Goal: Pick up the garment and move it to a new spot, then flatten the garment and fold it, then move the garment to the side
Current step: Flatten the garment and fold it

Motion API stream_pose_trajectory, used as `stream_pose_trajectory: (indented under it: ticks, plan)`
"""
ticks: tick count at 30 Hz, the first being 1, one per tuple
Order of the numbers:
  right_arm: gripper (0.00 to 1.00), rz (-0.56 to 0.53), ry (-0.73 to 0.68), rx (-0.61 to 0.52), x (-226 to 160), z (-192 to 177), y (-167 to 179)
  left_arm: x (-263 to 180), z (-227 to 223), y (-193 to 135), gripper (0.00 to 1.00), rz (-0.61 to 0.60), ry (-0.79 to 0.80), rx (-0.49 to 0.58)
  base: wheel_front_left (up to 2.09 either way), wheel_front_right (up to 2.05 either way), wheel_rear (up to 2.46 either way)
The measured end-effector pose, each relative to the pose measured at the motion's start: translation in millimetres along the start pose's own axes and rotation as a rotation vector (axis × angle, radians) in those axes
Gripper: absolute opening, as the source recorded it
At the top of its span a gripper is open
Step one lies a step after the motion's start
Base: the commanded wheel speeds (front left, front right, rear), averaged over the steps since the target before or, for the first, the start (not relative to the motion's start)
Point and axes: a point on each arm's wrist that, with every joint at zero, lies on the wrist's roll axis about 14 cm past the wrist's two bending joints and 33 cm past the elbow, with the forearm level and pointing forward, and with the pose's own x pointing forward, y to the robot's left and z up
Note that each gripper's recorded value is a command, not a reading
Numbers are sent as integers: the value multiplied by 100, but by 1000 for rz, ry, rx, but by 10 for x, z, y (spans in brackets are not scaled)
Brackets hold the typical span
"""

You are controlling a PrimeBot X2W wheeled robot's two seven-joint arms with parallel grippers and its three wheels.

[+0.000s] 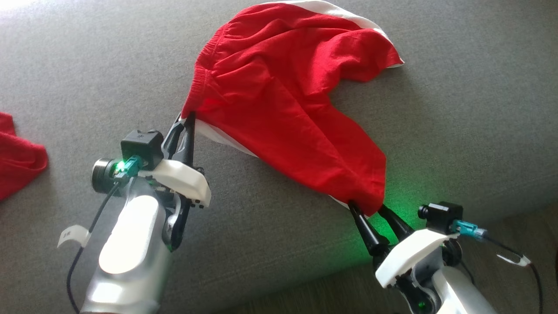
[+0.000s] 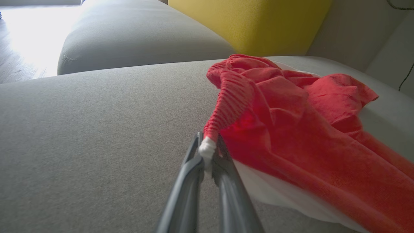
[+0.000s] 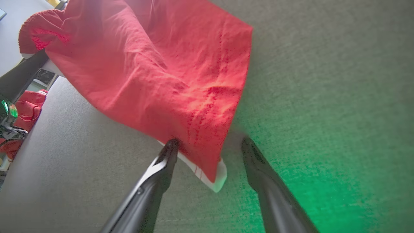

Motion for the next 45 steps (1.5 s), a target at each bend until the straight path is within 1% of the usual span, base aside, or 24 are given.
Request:
stream_pose_trajectory:
  ticks: [7,8,10,12,15,19,22,24,28,32,36,37,40,42,45]
  plan:
    - [100,13,27,7,68,-39,26,-21,-1,20,0,4,0,3,0,0,0]
    - [91,17,32,9,74,-48,37,-24,-1,16,0,2,0,4,0,0,0]
    - [41,24,47,11,93,-63,57,-31,-4,11,0,0,1,6,0,0,0]
    - [0,27,62,12,111,-71,60,-37,2,14,0,1,0,8,0,0,0]
    - [0,64,92,-7,132,-122,180,-46,15,27,0,4,-3,11,0,0,0]
    - [0,103,85,-29,127,-104,312,-68,73,54,0,18,-14,5,0,0,0]
    - [0,128,62,-50,113,-39,401,-98,141,68,0,28,-28,-29,0,0,0]
    - [0,150,24,-72,104,70,471,-149,164,85,0,37,-29,-60,0,0,0]
    - [0,185,-96,-108,67,445,582,-276,226,156,0,67,-27,-177,0,0,0]
    - [0,233,-220,-143,-32,874,717,-347,467,150,0,57,-56,-229,0,0,0]
    - [0,291,-308,-205,-148,1249,909,-424,748,134,0,31,-80,-291,0,0,0]
    - [0,326,-356,-233,-214,1471,1043,-470,914,114,0,10,-98,-322,0,0,0]
    - [0,378,-458,-249,-374,1850,1243,-571,1234,132,0,-6,-156,-380,0,0,0]
    - [0,407,-509,-270,-492,2036,1348,-659,1463,173,0,-2,-206,-424,0,0,0]
    - [0,440,-564,-267,-654,2221,1463,-832,1760,258,0,16,-285,-513,0,0,0]
